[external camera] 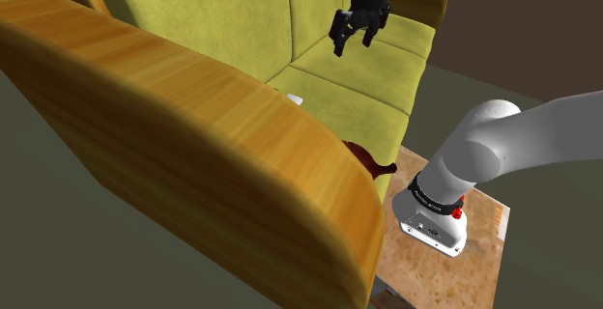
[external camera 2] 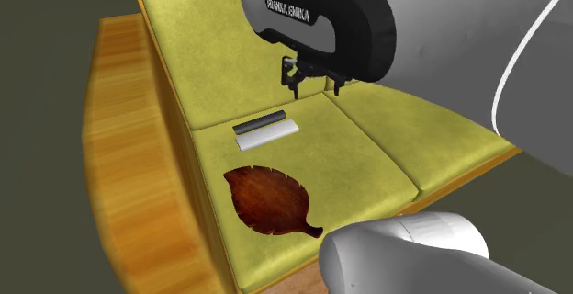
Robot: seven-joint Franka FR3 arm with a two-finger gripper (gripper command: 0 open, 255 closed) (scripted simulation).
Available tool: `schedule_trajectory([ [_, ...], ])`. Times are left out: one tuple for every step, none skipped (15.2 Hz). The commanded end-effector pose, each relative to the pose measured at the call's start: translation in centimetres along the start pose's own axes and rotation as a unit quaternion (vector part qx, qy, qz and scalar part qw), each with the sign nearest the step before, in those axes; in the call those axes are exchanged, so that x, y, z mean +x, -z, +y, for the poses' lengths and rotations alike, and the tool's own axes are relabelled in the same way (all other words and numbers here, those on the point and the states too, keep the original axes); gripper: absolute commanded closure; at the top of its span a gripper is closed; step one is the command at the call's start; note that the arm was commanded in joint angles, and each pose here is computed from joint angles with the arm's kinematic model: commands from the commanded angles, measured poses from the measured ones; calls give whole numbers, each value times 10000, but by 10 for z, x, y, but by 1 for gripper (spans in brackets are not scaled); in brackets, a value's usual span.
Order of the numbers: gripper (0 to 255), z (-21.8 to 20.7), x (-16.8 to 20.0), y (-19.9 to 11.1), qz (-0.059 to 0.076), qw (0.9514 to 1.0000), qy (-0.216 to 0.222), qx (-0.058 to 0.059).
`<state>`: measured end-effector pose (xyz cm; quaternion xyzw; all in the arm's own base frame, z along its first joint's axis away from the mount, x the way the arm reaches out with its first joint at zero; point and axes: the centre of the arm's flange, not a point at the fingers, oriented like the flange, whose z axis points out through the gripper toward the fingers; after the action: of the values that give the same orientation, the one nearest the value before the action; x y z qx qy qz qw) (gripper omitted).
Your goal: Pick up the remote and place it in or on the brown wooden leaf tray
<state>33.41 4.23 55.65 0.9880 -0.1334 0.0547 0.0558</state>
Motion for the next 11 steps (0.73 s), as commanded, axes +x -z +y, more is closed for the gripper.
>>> schedule_trajectory([
  [0,-19,5,-19,-79,9987,-509,1],
  [0,-28,8,-29,-119,9972,-742,0],
  [0,-37,11,-38,-159,9951,-976,0],
  [0,-46,15,-48,-198,9925,-1208,-1],
  [0,-54,19,-57,-238,9893,-1440,-2],
  [0,-62,24,-67,-278,9855,-1672,-3],
  [0,-70,29,-77,-317,9812,-1902,-4],
  [0,-78,34,-86,-356,9764,-2131,-5],
  [0,-85,39,-96,-396,9710,-2359,-5],
  [0,-92,45,-106,-434,9650,-2586,-6],
  [0,-99,51,-116,-473,9585,-2811,-7],
])
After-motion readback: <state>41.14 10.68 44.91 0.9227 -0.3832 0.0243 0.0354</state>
